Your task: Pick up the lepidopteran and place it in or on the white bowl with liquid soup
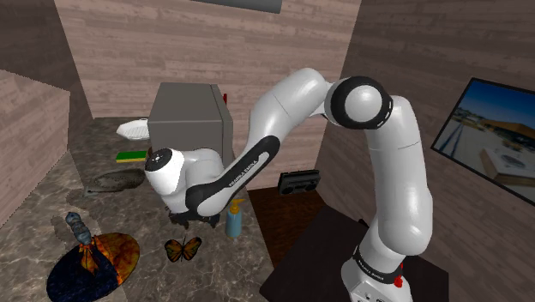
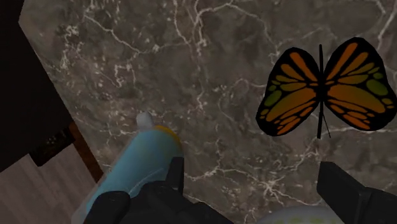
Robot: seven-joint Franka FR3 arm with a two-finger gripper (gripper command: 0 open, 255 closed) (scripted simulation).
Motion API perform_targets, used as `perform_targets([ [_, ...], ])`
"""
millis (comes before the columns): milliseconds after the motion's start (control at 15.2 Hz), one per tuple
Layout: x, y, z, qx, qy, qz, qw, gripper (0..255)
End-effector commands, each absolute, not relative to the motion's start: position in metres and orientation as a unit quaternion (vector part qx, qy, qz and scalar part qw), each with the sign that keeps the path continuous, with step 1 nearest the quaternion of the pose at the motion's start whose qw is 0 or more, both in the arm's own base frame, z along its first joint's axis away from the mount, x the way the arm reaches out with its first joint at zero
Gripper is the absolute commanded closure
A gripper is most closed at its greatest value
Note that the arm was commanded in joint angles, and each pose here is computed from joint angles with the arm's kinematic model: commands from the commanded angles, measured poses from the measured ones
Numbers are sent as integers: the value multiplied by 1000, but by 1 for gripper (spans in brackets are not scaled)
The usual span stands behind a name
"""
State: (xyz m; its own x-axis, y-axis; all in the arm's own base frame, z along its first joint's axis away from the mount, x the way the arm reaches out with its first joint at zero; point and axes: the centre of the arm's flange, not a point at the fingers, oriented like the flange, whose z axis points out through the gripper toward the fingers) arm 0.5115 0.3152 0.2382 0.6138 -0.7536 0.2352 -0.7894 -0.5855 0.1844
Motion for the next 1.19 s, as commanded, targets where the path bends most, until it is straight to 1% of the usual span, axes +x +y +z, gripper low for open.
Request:
perform_targets([
  [0,530,325,219,878,-452,71,140,0],
  [264,565,338,186,860,-482,79,147,0],
  [726,565,326,152,860,-482,79,147,0],
  [1122,564,325,149,860,-482,79,147,0],
])
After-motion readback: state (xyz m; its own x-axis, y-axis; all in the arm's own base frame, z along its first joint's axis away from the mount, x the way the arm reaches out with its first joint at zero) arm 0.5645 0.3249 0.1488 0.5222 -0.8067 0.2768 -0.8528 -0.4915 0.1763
